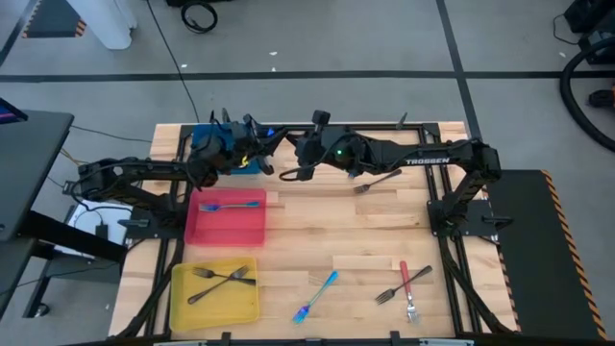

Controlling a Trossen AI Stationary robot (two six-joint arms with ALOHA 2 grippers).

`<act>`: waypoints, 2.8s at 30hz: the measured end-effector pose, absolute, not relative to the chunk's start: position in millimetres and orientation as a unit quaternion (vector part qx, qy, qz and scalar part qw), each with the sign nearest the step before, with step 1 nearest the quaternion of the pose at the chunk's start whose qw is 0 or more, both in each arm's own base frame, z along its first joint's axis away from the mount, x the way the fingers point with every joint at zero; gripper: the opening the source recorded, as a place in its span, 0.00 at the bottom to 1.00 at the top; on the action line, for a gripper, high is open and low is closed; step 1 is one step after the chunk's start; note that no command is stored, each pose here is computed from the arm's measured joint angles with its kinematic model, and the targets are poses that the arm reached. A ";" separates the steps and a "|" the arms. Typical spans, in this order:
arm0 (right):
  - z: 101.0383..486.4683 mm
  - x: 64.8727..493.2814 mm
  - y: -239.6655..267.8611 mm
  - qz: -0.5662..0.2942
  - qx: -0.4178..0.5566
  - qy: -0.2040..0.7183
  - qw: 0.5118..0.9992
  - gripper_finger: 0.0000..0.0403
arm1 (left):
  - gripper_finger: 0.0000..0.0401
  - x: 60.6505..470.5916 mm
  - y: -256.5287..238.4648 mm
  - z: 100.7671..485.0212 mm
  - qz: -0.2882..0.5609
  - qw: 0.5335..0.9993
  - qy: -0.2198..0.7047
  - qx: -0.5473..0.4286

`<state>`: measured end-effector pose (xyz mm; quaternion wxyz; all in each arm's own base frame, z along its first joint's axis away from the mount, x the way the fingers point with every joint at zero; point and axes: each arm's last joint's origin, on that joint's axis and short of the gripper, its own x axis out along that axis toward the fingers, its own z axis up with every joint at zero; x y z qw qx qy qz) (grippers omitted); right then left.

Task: Sort silverware by color (type)
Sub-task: Put the blue fork into the pink bin

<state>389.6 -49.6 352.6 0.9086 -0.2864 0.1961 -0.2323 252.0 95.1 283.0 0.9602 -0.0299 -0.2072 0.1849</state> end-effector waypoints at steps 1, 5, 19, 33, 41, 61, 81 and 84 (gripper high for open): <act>352.4 389.6 -49.9 -0.233 -0.285 0.197 0.909 0.04 | 0.15 252.1 95.2 282.7 0.186 0.961 -0.204 -0.026; 351.5 389.3 -50.6 -0.232 -0.284 0.201 0.908 0.04 | 0.03 252.5 94.8 282.2 0.183 0.962 -0.201 -0.023; 352.1 388.6 -50.5 -0.235 -0.282 0.202 0.908 0.13 | 0.00 250.8 95.4 281.4 0.204 0.964 -0.172 0.025; 350.2 381.0 -53.5 -0.377 -0.299 0.260 0.837 0.18 | 0.00 222.6 83.8 286.5 0.202 0.978 -0.030 0.030; 339.8 375.7 -54.2 -0.372 -0.323 0.322 0.809 0.18 | 0.00 187.0 53.1 285.0 0.156 0.984 0.091 0.004; 336.4 372.7 -62.9 -0.388 -0.287 0.325 0.813 0.18 | 0.00 134.0 12.3 261.8 0.093 0.943 0.304 -0.101; 326.5 365.0 -75.3 -0.386 -0.258 0.366 0.806 0.18 | 0.00 150.2 11.7 241.9 0.126 0.927 0.317 -0.154; 325.3 364.1 -75.7 -0.387 -0.253 0.370 0.806 0.18 | 0.00 145.4 10.9 236.4 0.141 0.912 0.347 -0.168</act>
